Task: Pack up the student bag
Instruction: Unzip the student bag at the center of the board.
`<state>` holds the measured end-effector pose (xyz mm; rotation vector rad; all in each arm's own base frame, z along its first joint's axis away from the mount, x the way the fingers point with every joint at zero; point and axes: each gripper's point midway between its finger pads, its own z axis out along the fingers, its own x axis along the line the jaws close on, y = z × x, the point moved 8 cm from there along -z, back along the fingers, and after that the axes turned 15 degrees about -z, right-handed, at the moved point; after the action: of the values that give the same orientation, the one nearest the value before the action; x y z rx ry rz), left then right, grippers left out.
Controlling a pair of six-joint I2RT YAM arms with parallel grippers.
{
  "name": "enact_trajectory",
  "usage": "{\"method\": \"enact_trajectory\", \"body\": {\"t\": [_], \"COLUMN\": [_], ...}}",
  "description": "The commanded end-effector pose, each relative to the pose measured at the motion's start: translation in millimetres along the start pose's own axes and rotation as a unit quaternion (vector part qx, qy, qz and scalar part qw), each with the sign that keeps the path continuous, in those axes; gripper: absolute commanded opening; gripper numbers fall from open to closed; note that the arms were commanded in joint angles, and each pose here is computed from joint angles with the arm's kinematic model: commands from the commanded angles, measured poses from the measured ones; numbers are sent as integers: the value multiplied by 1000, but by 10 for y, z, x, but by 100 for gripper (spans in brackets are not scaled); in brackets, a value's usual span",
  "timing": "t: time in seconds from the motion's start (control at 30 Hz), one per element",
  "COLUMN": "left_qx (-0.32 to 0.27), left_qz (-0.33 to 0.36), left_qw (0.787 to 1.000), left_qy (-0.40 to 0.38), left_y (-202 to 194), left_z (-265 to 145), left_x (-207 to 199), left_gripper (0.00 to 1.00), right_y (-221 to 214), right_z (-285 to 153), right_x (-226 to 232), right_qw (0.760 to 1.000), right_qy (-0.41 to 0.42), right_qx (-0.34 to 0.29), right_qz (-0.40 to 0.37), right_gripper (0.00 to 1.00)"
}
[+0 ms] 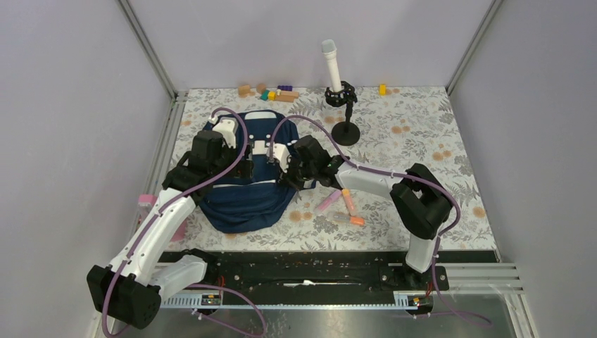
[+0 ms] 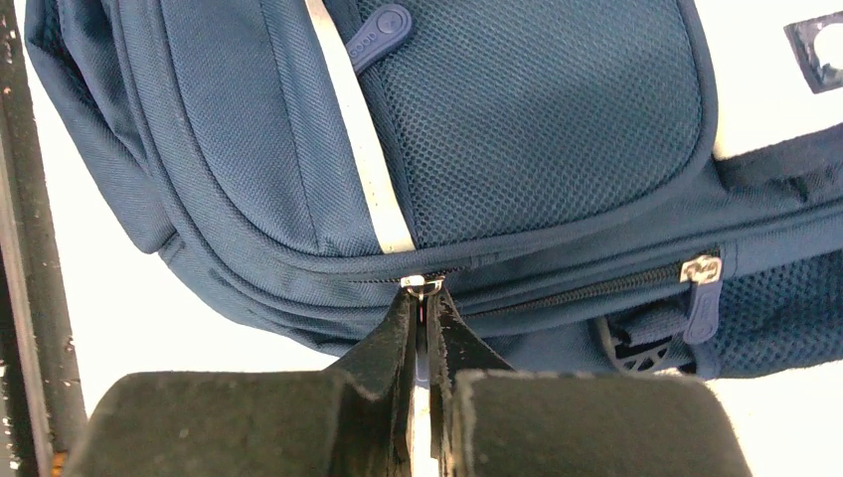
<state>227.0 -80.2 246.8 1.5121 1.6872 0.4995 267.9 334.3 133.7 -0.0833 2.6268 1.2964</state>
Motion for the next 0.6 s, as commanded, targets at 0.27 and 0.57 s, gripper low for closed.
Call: {"method": "enact_trajectory", "body": {"t": [0.27,0.57], "left_qx": [-22,-21], "left_qz": [-7,-7], "left_qw": [1000,1000], "left_qy": [-11,-13], "left_y": [85,85], "left_z": [-18,-15], "left_x": [-31,-35], "left_gripper": [99,99], "right_y": [94,361], "right_z": [-99,12], "right_x": [417,758], "right_qw": [996,993], "right_qy": [-25,-22], "right_qx": [-26,-54], "right_qz": [81,102], "right_gripper": [0,0]}}
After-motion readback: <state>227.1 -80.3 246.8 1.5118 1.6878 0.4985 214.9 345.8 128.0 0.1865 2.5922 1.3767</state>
